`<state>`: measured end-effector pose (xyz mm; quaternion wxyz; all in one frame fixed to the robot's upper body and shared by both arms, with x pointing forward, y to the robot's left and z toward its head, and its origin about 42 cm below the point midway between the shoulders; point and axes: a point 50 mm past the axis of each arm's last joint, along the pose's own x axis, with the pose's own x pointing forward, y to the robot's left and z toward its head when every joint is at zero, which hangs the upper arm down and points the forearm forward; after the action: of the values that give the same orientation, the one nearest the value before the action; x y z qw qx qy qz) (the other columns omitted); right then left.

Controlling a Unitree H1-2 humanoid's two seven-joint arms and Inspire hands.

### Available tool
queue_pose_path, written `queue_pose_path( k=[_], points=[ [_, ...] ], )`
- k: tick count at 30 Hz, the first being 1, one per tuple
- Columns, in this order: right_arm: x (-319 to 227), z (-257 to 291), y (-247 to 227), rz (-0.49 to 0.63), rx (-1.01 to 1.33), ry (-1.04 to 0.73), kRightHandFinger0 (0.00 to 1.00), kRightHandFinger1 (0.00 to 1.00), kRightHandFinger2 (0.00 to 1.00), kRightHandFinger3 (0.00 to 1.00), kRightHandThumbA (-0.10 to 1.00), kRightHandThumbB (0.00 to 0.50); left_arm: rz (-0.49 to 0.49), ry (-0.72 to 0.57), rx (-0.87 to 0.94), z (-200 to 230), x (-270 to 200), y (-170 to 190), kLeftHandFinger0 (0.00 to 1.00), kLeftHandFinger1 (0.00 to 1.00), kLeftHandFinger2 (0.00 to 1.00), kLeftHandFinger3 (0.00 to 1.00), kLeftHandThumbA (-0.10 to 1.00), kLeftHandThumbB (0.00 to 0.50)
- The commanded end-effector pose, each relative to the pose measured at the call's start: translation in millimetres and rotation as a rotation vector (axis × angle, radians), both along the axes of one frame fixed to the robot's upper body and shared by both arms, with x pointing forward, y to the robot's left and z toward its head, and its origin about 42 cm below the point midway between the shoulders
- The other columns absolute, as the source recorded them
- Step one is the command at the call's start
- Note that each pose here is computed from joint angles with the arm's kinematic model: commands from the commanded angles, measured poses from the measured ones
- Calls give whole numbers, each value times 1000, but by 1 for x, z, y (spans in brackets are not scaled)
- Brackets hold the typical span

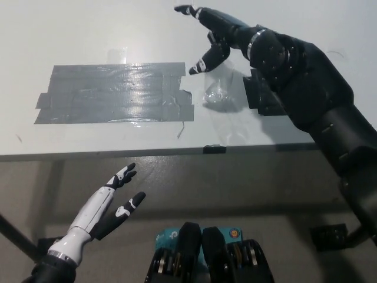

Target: The robot grabs the black lid of the spray bottle on the desk and places it on the black area of the desk

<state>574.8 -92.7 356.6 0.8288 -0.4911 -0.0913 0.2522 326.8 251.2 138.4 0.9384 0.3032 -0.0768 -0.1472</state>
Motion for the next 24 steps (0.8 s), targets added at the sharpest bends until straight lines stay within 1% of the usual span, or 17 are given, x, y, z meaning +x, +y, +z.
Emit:
queue_pose_path(
  k=[1,5,10,13,15,16,19,21,23,24],
  points=[
    [11,46,-6,-61,-87,-131,1000,1000,1000,1000,931,500,-18,-33,31,13,6,5,987,945,946,1000,928,0],
    [18,44,-18,-116,-121,-147,1000,1000,1000,1000,922,500,-16,-33,33,16,7,5,998,947,954,1000,921,0],
    [21,36,-26,-150,-131,-145,1000,1000,1000,1000,903,500,-15,-39,42,15,7,4,1000,951,951,1000,931,0],
    [22,35,-27,-155,-129,-144,1000,1000,1000,1000,897,500,-13,-37,43,15,6,4,1000,955,951,1000,937,0],
    [22,37,-28,-156,-121,-149,1000,1000,1000,1000,913,500,-16,-36,40,16,7,4,1000,954,954,1000,940,0],
    [22,39,-28,-152,-116,-157,1000,1000,1000,1000,927,500,-19,-39,39,16,8,4,1000,952,954,1000,937,0],
    [22,40,-30,-138,-83,-149,1000,1000,1000,1000,920,500,-20,-39,37,17,9,2,1000,947,954,1000,928,0],
    [21,38,-30,-127,-32,-121,1000,1000,1000,1000,909,500,-17,-38,47,19,10,1,981,938,953,1000,884,1],
    [21,37,-30,-121,23,-91,1000,1000,1000,1000,898,500,-15,-40,55,20,10,0,937,922,955,1000,782,5],
    [21,37,-31,-106,84,-59,1000,1000,1000,1000,873,500,-12,-28,56,22,10,0,916,913,967,1000,726,2]
  ],
)
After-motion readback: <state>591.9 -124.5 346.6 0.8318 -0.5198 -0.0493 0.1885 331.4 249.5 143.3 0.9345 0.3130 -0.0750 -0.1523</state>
